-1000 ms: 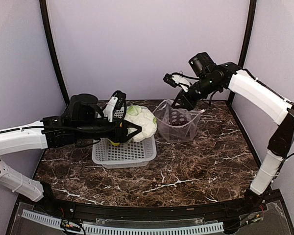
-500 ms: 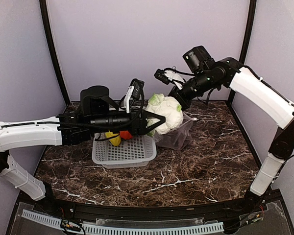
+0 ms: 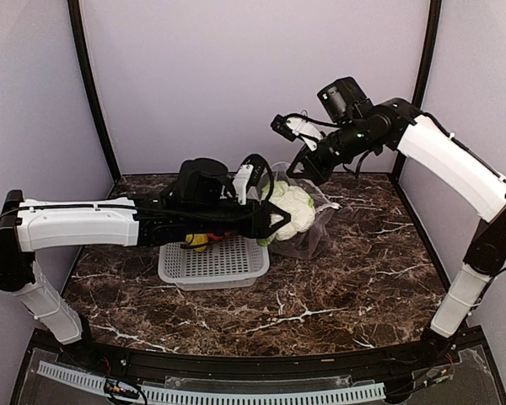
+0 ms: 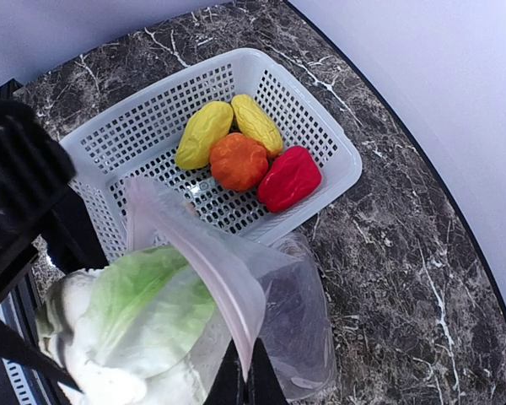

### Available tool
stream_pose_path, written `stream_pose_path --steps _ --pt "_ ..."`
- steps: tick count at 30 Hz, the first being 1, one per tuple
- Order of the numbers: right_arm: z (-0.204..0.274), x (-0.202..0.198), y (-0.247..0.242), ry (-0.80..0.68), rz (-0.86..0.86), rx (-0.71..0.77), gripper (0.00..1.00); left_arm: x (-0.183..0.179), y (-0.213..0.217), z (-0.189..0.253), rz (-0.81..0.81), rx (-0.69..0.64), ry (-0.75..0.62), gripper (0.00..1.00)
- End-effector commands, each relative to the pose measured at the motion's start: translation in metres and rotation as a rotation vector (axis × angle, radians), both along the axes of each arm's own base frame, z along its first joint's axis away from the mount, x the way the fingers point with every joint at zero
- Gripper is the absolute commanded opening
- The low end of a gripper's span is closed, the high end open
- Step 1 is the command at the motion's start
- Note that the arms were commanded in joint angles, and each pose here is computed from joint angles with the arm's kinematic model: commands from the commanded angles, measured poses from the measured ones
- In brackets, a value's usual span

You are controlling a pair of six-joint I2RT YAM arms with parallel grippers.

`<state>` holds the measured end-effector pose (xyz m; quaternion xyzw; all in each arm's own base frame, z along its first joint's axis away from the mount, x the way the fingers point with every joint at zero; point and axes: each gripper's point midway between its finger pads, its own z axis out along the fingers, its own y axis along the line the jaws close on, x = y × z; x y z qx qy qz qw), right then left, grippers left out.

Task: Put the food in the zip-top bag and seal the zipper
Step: Place the fake vegetable in the zipper food storage bag.

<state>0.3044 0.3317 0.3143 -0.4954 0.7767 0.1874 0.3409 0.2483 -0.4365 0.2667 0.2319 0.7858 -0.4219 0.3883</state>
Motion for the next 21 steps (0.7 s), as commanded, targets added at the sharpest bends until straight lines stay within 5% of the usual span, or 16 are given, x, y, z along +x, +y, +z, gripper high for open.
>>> stream_pose_path --steps 1,11,16,21 --pt "0.023 -0.005 -0.006 -0.067 -0.018 0.043 0.00 0.011 0.005 -0.003 0.084 0.030 0.043 0.34" --pt "0.021 -0.052 0.011 0.026 0.173 0.104 0.00 0.047 0.026 -0.005 0.262 -0.068 0.289 0.28" --pt "0.014 -0.063 0.018 0.062 0.213 0.104 0.00 0.068 0.041 0.013 0.315 -0.171 0.396 0.38" --pt "0.013 -0.041 0.013 0.003 0.119 0.063 0.00 0.070 0.037 0.036 0.264 -0.276 0.442 0.19"
